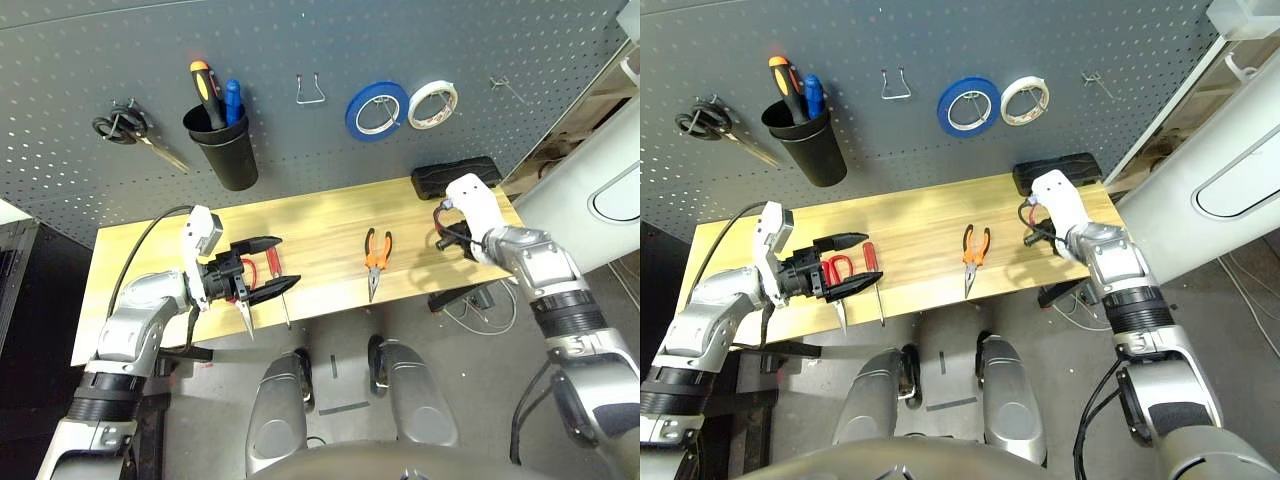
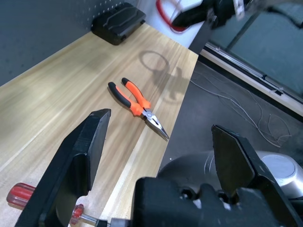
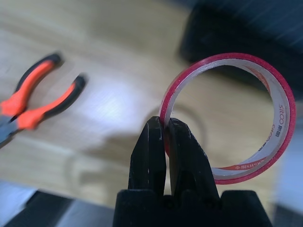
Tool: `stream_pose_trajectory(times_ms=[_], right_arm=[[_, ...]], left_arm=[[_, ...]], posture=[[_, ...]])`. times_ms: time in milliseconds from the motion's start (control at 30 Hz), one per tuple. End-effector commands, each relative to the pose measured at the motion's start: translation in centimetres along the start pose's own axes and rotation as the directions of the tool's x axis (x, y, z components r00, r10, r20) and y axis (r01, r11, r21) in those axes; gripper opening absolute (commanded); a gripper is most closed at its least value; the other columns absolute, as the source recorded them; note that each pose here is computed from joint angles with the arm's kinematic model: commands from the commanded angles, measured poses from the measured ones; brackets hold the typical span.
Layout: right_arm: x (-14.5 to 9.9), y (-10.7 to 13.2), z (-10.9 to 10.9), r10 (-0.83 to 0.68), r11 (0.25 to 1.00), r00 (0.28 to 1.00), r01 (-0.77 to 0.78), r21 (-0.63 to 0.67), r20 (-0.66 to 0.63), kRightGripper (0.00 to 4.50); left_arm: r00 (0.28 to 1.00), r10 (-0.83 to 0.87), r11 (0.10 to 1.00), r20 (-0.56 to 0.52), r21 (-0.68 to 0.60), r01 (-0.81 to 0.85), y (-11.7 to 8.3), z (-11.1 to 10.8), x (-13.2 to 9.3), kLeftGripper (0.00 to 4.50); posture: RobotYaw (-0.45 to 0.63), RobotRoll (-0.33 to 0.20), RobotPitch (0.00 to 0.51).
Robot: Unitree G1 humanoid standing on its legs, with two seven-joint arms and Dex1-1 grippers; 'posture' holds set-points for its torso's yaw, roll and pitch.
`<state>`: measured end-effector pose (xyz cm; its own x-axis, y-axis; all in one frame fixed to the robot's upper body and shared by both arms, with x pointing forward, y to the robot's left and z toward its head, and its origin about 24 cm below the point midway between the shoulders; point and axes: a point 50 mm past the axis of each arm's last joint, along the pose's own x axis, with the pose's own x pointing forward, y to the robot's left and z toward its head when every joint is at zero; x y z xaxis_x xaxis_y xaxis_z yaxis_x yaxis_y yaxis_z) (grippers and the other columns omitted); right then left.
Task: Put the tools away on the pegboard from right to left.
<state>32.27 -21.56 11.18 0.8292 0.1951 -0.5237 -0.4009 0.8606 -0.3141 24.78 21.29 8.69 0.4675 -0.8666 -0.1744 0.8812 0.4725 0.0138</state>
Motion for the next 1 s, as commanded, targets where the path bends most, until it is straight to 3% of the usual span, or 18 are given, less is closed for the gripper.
stream_pose_trajectory(times_ms=[33,233,500,800,1000], right_arm=[[-1.8,-0.5,0.8,-0.014,0.999,0.999,0.015,-0.039,0.029,0.07],[-4.5,-2.3,2.0,-0.034,0.993,0.994,0.045,-0.105,0.103,0.07],[-5.6,-3.6,2.7,-0.084,0.985,0.975,0.112,-0.128,0.207,0.07],[-5.5,-5.9,3.1,-0.171,0.968,0.942,0.215,-0.129,0.288,0.07],[-3.7,-7.4,3.1,-0.174,0.964,0.931,0.227,-0.136,0.32,0.07]], left_arm=[[1.0,0.002,1.0,0.028,0.014,-0.002,-0.1,0.2,0.2,4.5],[0.995,0.011,0.999,0.104,0.044,-0.015,0.2,2.0,-0.2,4.5],[0.98,0.068,0.99,0.185,0.108,-0.089,1.6,5.5,-1.4,4.5],[0.969,0.144,0.974,0.203,0.142,-0.175,3.0,7.2,-2.9,4.5],[0.967,0.165,0.969,0.191,0.152,-0.196,3.2,7.5,-3.1,4.5]], posture=[[-0.12,0.0,0.098],[-0.12,0.0,0.088],[-0.11,0.0,0.077],[-0.1,0.0,0.068],[-0.09,0.0,0.071]])
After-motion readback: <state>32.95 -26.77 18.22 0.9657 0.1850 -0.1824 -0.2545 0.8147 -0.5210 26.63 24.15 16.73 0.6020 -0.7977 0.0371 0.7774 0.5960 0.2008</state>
